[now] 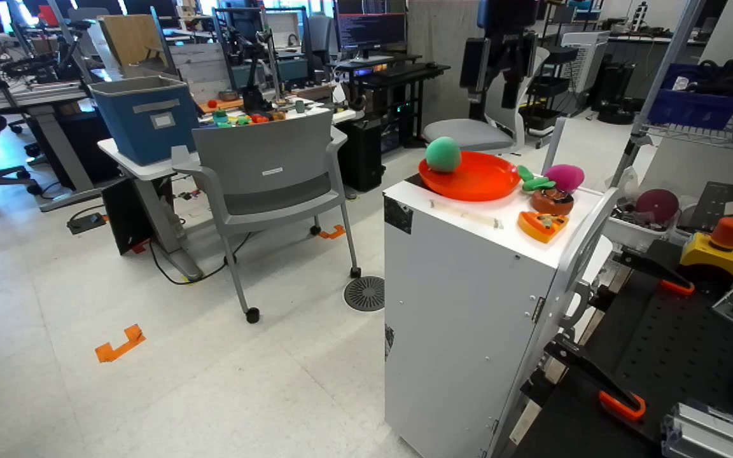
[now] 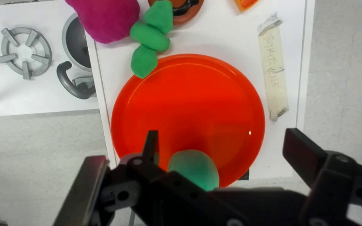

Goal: Put the green object on the orange plate

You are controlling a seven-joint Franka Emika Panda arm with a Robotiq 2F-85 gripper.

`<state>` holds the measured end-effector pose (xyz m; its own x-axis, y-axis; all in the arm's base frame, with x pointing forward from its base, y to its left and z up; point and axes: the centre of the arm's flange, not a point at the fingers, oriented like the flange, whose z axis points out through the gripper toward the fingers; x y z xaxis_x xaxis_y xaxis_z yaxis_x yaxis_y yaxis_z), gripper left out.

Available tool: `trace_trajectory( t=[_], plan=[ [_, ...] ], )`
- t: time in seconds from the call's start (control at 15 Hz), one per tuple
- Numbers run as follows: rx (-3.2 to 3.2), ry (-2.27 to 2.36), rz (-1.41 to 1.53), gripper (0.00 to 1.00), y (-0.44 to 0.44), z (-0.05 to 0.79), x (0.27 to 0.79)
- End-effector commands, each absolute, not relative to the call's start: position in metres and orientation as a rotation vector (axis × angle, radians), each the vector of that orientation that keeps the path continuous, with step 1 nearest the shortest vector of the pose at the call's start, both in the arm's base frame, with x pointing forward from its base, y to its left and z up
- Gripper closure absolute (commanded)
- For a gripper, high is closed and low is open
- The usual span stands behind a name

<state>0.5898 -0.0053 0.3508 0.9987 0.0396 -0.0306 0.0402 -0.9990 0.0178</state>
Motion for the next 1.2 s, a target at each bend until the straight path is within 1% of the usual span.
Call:
trace_trajectory(
  t=[0.0, 0.53, 0.87, 1.13],
  plan=[
    [3.143, 0.043, 0.000, 0.00, -0.006, 0.358, 0.581],
    [3.136, 0.066, 0.001, 0.00, 0.000, 0.357, 0.573],
    [3.111, 0.010, -0.033, 0.00, 0.015, 0.343, 0.547],
    [3.111, -0.011, -0.044, 0.00, 0.023, 0.339, 0.538]
  ],
)
